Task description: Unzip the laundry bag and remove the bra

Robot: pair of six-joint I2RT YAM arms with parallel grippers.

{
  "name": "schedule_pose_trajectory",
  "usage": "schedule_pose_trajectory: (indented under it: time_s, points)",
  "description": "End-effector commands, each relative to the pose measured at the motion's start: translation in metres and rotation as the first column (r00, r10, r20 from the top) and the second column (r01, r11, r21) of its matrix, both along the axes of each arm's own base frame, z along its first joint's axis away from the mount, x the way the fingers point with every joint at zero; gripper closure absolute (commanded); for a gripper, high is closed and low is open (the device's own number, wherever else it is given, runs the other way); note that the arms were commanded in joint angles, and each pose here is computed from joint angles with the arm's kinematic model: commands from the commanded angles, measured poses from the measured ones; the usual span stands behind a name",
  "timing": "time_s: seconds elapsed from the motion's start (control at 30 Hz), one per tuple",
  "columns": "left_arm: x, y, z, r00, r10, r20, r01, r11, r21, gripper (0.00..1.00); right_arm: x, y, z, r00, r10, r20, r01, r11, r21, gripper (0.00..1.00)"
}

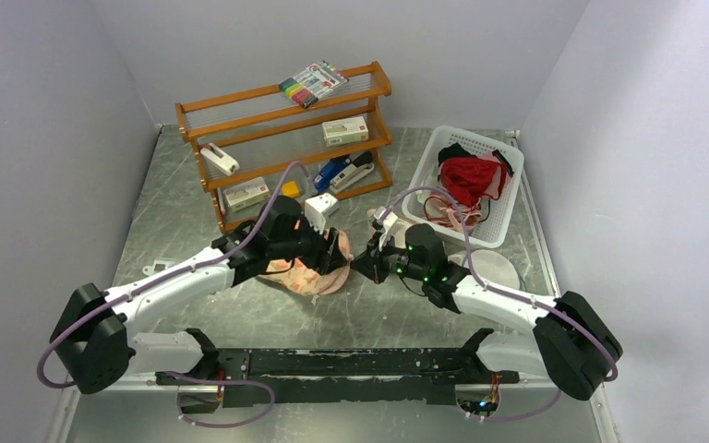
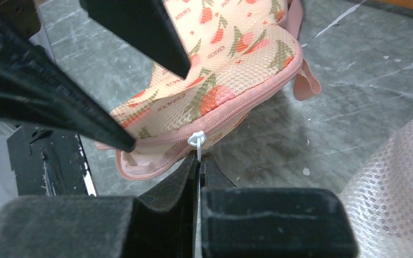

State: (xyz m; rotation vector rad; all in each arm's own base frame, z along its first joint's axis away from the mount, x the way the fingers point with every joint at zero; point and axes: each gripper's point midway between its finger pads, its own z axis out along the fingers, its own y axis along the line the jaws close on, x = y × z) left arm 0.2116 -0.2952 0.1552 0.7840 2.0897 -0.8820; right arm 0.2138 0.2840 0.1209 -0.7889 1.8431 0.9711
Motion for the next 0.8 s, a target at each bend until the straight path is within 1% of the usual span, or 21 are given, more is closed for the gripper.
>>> schedule_pose_trajectory:
  time_s: [0.0, 0.1, 0.23, 0.37, 0.4, 0.53, 0.77]
  points:
    - [0.018, -0.007, 0.014, 0.999, 0.039, 0.029, -0.039, 0.999, 0.0, 0.34, -0.009, 0.007, 0.012, 0.999, 0.042, 0.005, -0.042, 0.998, 0.054, 1.0]
    - [0.015, -0.008, 0.007, 0.999, 0.032, -0.01, -0.032, 0.999, 0.024, 0.35, -0.009, 0.006, 0.013, 0.999, 0.033, 0.013, -0.033, 0.998, 0.051, 1.0]
    - [0.004, -0.013, 0.001, 0.999, -0.009, -0.048, 0.01, 1.0, 0.012, 0.27, -0.009, 0.006, 0.015, 0.999, 0.031, 0.02, -0.032, 0.998, 0.049, 1.0]
    - [-0.006, -0.013, -0.005, 0.998, -0.019, -0.059, 0.02, 1.0, 0.016, 0.26, -0.007, 0.006, 0.012, 1.0, 0.022, 0.015, -0.023, 0.999, 0.04, 1.0]
    - [-0.007, -0.013, -0.005, 0.998, -0.017, -0.06, 0.018, 1.0, 0.016, 0.27, -0.008, 0.006, 0.012, 1.0, 0.026, 0.015, -0.026, 0.999, 0.041, 1.0]
    - [-0.009, -0.009, -0.011, 0.998, 0.0, -0.069, 0.004, 0.999, 0.05, 0.41, -0.006, 0.006, 0.011, 1.0, 0.02, 0.016, -0.021, 0.999, 0.041, 1.0]
    - [-0.012, -0.013, -0.009, 0.998, -0.024, -0.062, 0.028, 0.998, 0.062, 0.61, -0.001, 0.009, 0.012, 1.0, 0.011, 0.009, -0.011, 1.0, 0.027, 1.0]
